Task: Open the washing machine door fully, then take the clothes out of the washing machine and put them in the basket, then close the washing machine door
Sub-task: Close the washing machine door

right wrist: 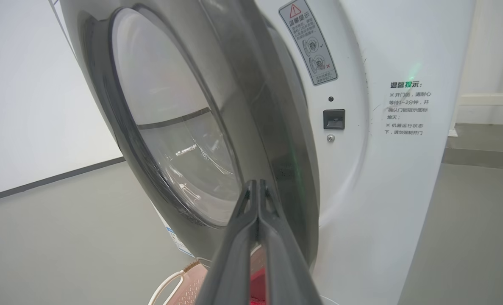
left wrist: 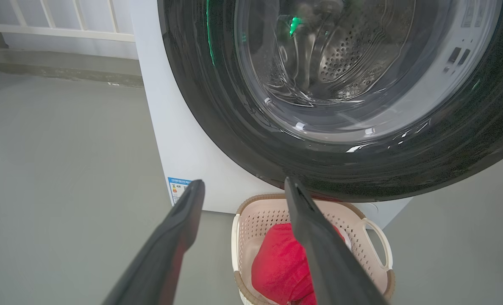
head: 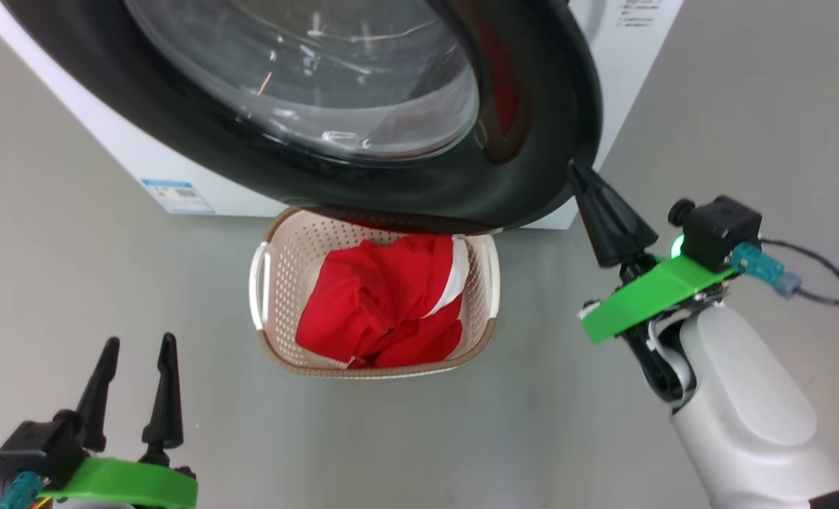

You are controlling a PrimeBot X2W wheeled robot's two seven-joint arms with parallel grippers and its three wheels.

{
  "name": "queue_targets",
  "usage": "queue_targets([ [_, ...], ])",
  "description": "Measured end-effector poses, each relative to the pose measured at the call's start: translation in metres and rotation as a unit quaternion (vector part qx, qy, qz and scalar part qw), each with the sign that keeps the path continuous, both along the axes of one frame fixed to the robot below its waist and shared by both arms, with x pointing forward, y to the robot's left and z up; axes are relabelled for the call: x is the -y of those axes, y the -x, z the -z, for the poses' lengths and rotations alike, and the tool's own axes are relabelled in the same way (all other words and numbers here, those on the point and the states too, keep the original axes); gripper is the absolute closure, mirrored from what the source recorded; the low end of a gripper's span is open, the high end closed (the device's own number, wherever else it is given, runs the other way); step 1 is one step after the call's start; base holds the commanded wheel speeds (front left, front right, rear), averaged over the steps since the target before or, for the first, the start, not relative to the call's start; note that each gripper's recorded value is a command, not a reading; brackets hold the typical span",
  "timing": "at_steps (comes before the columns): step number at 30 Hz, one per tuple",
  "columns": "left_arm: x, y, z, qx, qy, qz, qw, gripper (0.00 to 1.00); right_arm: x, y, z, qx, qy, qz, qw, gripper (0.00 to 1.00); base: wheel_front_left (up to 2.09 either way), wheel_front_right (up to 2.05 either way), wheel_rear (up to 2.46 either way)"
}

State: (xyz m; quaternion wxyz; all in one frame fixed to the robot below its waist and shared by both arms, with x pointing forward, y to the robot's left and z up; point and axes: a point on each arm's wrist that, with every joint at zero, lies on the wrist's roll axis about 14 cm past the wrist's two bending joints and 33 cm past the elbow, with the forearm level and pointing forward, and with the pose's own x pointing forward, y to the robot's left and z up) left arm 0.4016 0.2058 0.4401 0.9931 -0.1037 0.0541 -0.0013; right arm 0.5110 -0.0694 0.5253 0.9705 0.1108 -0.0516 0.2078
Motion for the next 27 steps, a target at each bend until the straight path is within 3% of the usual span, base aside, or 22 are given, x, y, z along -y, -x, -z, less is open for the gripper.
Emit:
queue_targets([
  [9, -0.007, -0.005, 0.002, -0.001, -0.001, -0.01, 1.0, 0.0, -0.006, -0.027, 0.002, 0.0, -0.013, 0.003, 1.0, 1.0, 0.0, 0.0, 0.0],
  [27, -0.008, -0.026, 0.005, 0.004, -0.003, -0.007, 1.0, 0.0, 0.018, -0.096, -0.023, 0.039, -0.065, 0.068, 0.995, 1.0, 0.0, 0.0, 0.0],
])
